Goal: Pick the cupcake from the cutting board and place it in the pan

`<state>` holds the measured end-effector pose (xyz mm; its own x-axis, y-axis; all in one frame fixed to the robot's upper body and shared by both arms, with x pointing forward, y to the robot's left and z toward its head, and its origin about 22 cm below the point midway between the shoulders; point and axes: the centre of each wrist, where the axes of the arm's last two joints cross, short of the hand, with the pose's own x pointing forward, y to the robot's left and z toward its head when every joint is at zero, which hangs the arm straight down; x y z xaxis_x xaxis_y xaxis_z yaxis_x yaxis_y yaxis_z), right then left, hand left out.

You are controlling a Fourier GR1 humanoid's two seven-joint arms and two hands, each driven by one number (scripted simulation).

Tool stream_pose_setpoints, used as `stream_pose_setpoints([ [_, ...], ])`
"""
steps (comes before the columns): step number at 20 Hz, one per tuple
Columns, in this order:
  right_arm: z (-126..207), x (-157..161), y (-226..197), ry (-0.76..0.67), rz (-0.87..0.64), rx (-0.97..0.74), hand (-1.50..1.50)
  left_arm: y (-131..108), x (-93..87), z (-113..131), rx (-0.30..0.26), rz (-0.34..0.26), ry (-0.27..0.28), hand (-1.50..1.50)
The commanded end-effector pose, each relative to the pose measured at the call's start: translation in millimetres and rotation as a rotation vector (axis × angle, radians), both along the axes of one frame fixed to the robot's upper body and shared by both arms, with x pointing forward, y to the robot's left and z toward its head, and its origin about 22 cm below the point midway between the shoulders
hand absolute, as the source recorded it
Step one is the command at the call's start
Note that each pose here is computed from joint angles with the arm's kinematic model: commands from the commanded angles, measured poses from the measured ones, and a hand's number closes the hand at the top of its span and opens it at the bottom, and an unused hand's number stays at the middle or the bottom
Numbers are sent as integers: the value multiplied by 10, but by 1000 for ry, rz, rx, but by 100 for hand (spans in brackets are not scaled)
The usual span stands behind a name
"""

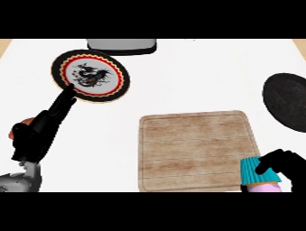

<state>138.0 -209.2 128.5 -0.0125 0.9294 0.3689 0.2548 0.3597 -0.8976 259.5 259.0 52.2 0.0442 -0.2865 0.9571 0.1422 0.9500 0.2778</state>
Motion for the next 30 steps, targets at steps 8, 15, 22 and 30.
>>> stream_pose_setpoints([
  [8,-138,652,-832,-85,-97,230,150,-58,49,191,-7,-32,1,0],
  [15,-690,1097,-1430,-143,-207,115,150,-132,93,64,5,-44,-10,0],
  [22,-722,1629,-1963,-164,-215,125,150,50,192,-62,-8,-31,-7,0],
  [30,-993,1860,-2396,-153,-207,111,150,-224,178,30,-3,-47,-2,0],
])
